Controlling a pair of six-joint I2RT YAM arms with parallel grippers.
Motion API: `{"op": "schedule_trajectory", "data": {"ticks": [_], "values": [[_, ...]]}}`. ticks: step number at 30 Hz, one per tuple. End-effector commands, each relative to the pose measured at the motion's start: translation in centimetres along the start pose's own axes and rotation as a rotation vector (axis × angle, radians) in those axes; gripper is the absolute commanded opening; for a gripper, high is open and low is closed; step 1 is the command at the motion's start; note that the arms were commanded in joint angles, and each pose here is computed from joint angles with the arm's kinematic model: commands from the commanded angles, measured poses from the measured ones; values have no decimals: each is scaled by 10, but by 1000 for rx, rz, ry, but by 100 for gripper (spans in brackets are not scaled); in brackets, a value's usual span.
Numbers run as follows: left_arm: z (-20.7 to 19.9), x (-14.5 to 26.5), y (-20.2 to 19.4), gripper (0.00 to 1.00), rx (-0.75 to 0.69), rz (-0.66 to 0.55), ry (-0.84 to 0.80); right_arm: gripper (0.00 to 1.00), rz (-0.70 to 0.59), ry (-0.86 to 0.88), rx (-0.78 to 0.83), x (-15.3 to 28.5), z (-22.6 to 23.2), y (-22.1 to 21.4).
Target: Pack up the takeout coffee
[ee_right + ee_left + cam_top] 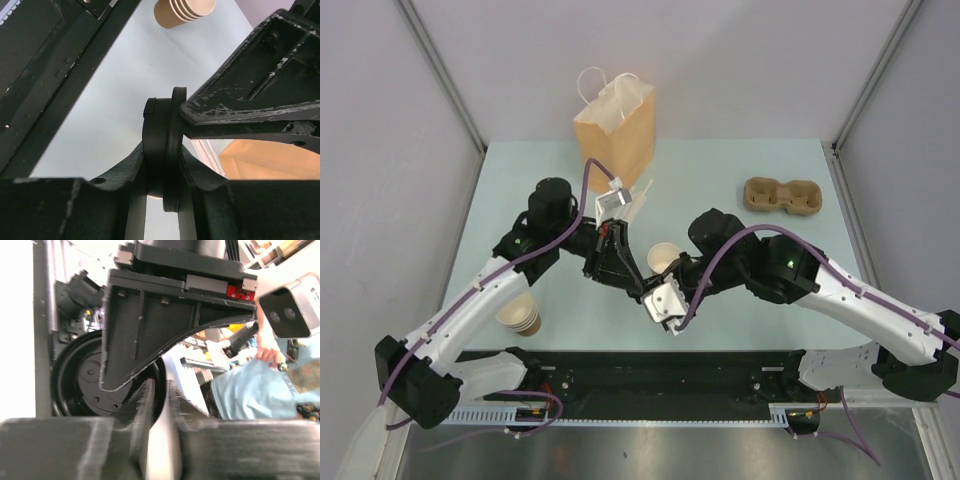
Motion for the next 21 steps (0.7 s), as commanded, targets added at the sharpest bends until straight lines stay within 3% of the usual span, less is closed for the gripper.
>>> {"op": "schedule_trajectory", "data": {"ticks": [1, 3, 4, 9, 13, 15, 16, 17, 19, 21], "values": [[-6, 19, 36, 38, -165, -78, 96, 24, -15, -52, -53, 8, -9, 9], [4, 42, 60, 45, -184, -138, 184, 23, -22, -88, -133, 13, -14, 7], [-5, 52, 81, 48, -272, -166, 226, 22, -39, -101, -172, 15, -18, 6], [-2, 105, 139, 48, -451, -364, 537, 20, -183, -232, -480, 37, -57, 3], [-1, 117, 142, 52, -618, -413, 708, 21, -378, -280, -914, 69, -91, -12], [2, 112, 139, 54, -678, -384, 749, 22, -456, -223, -1058, 76, -95, -16], [3, 113, 144, 54, -827, -329, 816, 22, -495, -222, -1103, 78, -105, -23], [0, 96, 142, 54, -898, -271, 793, 22, -530, -209, -1251, 84, -109, -29], [3, 90, 142, 54, -1016, -174, 857, 22, -583, -150, -1312, 83, -112, -36], [4, 73, 141, 52, -1049, -140, 828, 22, -618, -98, -1429, 84, -109, -40]]}}
Point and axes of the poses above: each gripper's point midway between its finger pads, its own x axis back along the fingers, its own z axis along the line the jaws close on, y = z × x, the point moved 2 cm from there along x, back along the fingers, and after that the axes turned 2 degrees about -x, right-handed, at the moved point
